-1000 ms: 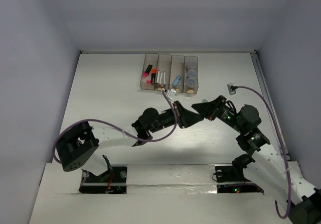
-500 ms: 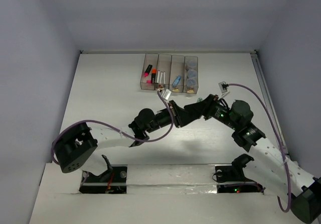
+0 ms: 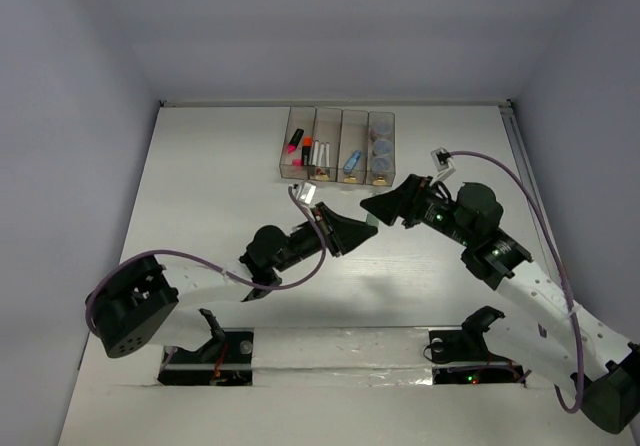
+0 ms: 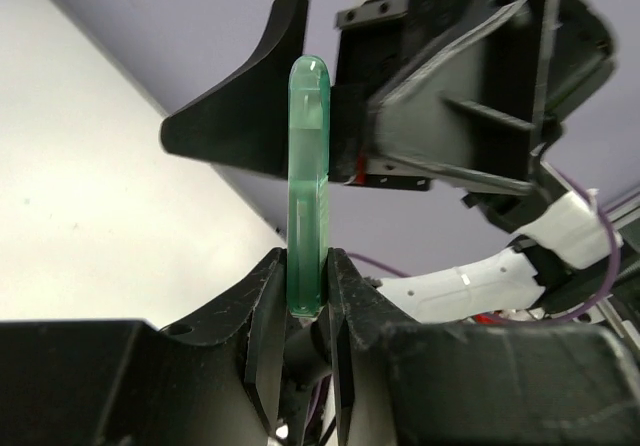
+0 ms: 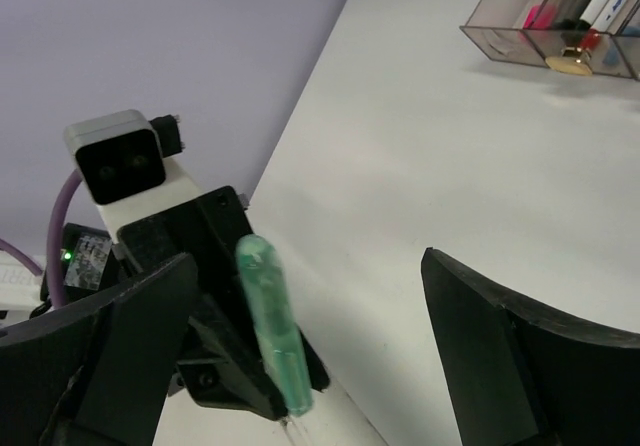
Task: Sort the stationery into containers
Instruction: Close the pen cap on the pen.
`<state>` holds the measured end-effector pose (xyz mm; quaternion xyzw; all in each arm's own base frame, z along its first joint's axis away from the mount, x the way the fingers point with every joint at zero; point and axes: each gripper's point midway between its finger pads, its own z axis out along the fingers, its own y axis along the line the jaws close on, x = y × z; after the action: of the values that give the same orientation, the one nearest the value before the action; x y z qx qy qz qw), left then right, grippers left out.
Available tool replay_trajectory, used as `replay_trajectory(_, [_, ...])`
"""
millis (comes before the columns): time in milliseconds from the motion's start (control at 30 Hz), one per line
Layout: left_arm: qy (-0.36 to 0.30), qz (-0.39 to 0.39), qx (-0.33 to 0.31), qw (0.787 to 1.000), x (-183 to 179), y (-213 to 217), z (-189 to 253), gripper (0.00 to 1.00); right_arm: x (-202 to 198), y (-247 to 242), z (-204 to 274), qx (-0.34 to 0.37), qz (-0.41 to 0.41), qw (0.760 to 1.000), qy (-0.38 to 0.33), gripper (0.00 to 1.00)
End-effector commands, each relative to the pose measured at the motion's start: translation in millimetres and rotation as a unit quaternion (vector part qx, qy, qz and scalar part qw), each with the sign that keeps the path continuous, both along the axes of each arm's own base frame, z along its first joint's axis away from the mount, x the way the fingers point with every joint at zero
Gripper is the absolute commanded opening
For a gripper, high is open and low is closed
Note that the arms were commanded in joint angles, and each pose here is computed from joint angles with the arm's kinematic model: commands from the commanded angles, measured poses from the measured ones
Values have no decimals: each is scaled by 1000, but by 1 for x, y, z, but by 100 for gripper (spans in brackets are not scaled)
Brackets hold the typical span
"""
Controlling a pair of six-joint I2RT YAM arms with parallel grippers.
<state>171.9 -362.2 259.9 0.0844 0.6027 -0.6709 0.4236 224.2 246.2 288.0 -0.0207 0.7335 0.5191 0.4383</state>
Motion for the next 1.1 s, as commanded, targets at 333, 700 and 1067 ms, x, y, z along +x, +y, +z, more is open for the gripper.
replay_trajectory(333, [-142, -18, -198, 970, -40, 54, 113, 0, -15, 8, 56, 32, 50, 993, -101, 85])
replay_trajectory(700, [-129, -39, -208, 969, -44, 51, 111, 0, -21, 9, 59, 51, 61, 992, -98, 47])
replay_trajectory(1067, [-127, -28, -231, 964, -32, 55, 131, 0, -29, 12, 17, 25, 85, 994, -65, 0])
